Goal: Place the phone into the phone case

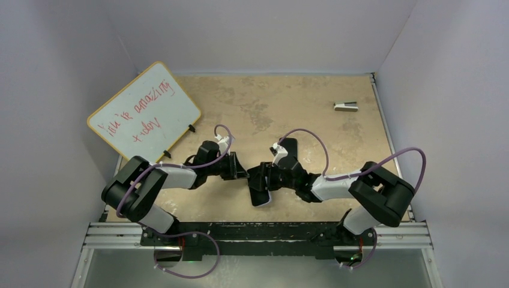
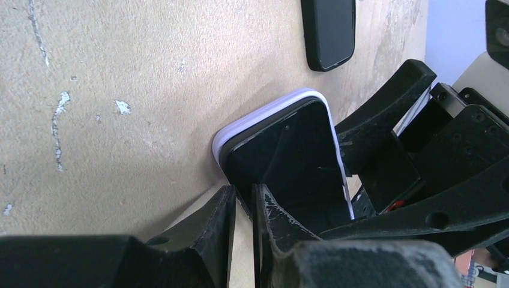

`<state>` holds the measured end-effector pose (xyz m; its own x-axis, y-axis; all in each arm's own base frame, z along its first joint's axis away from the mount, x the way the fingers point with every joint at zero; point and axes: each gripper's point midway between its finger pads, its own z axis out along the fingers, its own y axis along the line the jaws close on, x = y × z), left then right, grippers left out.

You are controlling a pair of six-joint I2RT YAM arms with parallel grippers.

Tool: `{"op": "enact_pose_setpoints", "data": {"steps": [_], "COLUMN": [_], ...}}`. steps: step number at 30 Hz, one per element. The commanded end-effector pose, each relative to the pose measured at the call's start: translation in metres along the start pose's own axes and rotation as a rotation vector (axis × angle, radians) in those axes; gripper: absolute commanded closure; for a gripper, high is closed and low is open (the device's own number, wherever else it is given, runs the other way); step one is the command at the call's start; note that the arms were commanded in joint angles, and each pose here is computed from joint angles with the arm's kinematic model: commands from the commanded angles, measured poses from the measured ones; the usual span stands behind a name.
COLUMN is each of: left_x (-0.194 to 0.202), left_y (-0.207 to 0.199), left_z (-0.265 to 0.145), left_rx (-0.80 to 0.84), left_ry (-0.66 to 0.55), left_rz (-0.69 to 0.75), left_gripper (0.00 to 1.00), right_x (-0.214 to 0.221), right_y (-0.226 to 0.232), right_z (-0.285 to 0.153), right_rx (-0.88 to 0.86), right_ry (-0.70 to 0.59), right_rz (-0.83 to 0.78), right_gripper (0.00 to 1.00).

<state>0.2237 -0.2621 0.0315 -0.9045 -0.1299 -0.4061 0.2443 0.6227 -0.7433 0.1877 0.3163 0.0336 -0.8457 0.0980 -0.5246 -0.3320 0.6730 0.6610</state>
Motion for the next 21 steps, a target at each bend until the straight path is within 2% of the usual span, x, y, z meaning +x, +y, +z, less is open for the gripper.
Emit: {"op": "enact_pose_setpoints", "data": {"steps": [1, 6, 14, 21], "left_x": [-0.012, -0.013, -0.017, -0.005], "left_y": [-0.019, -0.021, -0.023, -0.034], "left_z": [0.002, 0.004, 0.013, 0.016], "left_rx": [0.072, 0.087, 0.098, 0.137], "left_ry": [-0.025, -0.018, -0.003, 0.04], "left_rz": [0.042, 0.042, 0.032, 0.004], "left_gripper": [0.8, 0.74, 0.7, 0.83], "right_x": [-0.003, -0.006, -0.003, -0.001], "right_y": [-0.022, -0.024, -0.027, -0.021], "right_z": [-0.006, -0.01, -0.006, -0.001], "right_rx": [0.094, 0.093, 0.087, 0.038], "right_ry": [-0.018, -0.029, -0.013, 0.009], "right_rz": [-0.034, -0.032, -0.03, -0.024], "right_gripper": [0.35, 0.42, 0.54, 0.55]}}
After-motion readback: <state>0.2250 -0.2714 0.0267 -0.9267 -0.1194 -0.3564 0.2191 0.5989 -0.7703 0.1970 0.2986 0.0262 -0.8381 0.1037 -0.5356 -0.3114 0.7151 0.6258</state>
